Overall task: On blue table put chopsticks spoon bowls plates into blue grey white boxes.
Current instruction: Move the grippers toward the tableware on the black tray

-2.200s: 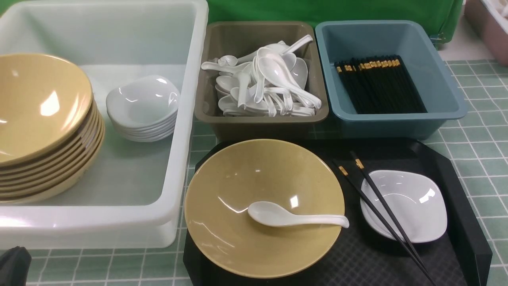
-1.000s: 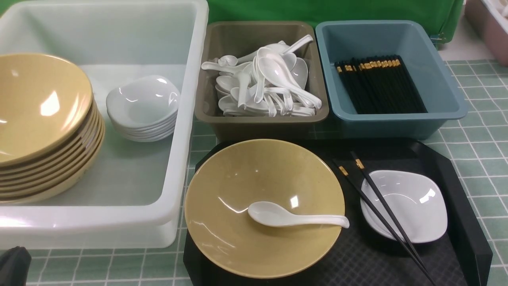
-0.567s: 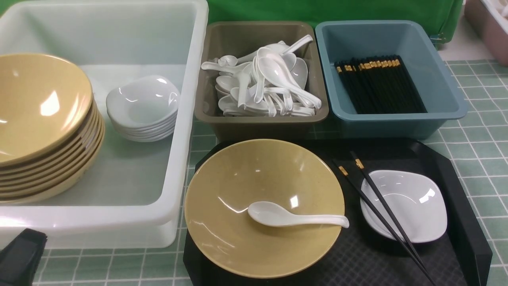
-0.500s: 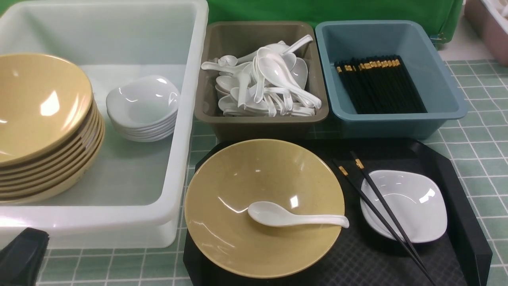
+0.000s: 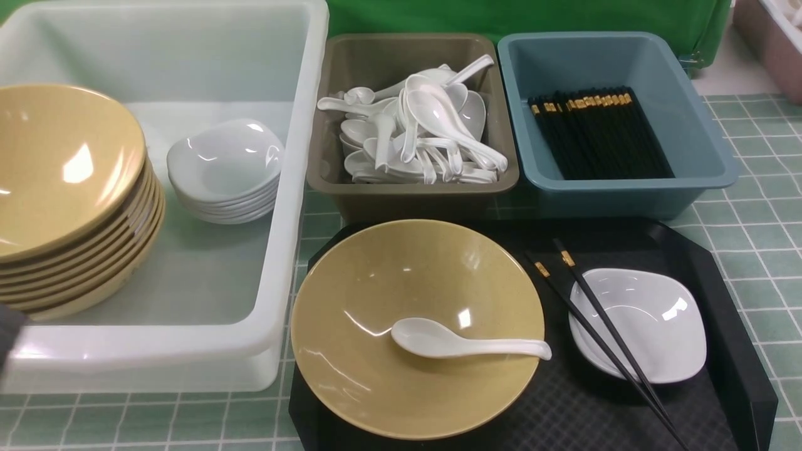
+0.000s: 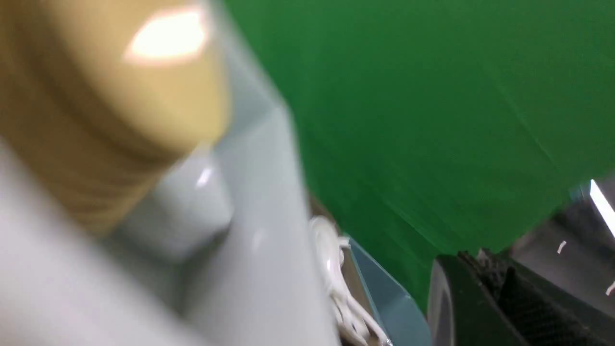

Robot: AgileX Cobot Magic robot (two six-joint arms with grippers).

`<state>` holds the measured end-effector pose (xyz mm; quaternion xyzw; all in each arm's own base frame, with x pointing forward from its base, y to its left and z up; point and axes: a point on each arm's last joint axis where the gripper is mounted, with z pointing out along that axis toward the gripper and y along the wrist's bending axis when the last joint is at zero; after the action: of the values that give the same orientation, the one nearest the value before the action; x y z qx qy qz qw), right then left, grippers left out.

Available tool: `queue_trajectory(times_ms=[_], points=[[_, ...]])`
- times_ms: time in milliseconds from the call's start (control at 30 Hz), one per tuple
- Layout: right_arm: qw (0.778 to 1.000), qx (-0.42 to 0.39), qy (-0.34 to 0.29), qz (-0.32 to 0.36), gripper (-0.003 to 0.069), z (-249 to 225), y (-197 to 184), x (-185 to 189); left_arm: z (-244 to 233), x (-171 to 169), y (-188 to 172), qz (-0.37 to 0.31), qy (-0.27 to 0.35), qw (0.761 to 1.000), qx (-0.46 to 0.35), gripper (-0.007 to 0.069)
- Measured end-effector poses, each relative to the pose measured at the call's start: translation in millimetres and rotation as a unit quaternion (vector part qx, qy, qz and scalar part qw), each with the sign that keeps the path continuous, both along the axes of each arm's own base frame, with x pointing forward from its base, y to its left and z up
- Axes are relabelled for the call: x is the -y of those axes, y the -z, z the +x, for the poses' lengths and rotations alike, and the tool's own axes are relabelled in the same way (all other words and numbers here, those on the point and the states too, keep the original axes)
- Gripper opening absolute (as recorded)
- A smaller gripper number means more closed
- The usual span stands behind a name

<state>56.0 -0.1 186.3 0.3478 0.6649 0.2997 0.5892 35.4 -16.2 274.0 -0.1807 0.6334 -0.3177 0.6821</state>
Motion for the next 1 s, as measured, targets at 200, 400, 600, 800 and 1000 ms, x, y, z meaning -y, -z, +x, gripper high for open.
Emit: queue_trajectory(times_ms=[200,400,600,800,1000], points=[[0.986,-0.001,-0.062,-0.157,0.0232,-4.2,-34.9,-4.8,-2.2,4.6,-59.8,0.247,0.001,0.969,-0.004,0.0002],[0.94,-0.073,-0.129,-0.307,0.0138,12.7,-95.0,-9.0,40.5,-5.5,-79.7,0.371,0.034,0.905,-0.206,0.0002],[0.824,-0.237,-0.271,-0.437,0.0062,52.1,-139.5,-14.9,80.0,1.5,-78.2,0.439,0.132,0.827,-0.324,0.0002],[0.76,-0.291,-0.362,-0.455,0.006,84.9,-141.2,-30.4,106.5,43.7,-73.7,0.489,0.262,0.77,-0.317,0.0002],[0.702,-0.317,-0.44,-0.462,0.0065,126.1,-132.6,-63.8,126.9,101.9,-75.8,0.532,0.363,0.71,-0.284,0.0002]])
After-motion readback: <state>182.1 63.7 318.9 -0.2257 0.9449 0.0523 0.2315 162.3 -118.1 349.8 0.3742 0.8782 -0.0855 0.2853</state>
